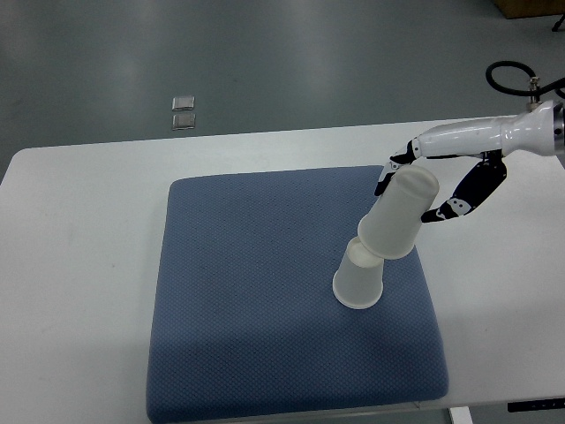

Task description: Stack paper cups

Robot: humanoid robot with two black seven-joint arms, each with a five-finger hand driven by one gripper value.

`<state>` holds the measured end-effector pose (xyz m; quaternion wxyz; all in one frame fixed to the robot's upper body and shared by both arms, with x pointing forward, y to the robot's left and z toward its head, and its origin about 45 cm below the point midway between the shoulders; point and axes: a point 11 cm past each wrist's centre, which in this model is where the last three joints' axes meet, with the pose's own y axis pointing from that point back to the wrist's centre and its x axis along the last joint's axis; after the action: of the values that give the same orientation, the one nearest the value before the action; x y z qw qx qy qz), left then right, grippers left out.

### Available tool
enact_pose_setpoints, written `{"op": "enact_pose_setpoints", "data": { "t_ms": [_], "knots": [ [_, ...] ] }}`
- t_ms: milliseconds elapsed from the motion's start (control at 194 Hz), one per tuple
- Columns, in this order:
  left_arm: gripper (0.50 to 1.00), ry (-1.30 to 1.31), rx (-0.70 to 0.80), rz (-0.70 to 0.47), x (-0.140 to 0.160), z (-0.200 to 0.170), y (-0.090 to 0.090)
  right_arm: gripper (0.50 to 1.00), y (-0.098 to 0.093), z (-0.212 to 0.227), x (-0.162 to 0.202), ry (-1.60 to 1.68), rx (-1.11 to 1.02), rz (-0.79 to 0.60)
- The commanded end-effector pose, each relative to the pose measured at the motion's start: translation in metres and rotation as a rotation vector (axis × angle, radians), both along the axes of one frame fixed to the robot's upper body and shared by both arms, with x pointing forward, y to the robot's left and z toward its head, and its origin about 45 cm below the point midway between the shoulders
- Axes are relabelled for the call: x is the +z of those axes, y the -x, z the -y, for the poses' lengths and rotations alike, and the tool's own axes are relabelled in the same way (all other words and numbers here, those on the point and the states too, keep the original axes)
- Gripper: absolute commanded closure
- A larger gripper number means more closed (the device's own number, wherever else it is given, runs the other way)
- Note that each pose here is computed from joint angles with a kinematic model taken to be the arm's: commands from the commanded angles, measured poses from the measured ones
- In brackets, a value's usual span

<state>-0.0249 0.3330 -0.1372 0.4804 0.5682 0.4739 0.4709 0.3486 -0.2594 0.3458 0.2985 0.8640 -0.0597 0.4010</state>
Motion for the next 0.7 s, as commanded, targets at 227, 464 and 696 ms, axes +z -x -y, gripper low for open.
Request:
{"op": "enact_pose_setpoints", "data": {
  "t_ms": [227, 464, 696],
  "knots": [
    [0.500, 0.000, 0.000, 0.000, 0.000, 0.000, 0.000, 0.805, 0.001, -0.012, -0.013, 0.006, 0.006, -0.021],
    [0.500, 0.000, 0.000, 0.000, 0.000, 0.000, 0.000, 0.805, -0.003, -0.017, -0.018, 0.009, 0.005, -0.024],
    [0.500, 0.000, 0.000, 0.000, 0.000, 0.000, 0.000, 0.805, -0.002, -0.026, -0.025, 0.005, 0.023, -0.039]
  ]
}}
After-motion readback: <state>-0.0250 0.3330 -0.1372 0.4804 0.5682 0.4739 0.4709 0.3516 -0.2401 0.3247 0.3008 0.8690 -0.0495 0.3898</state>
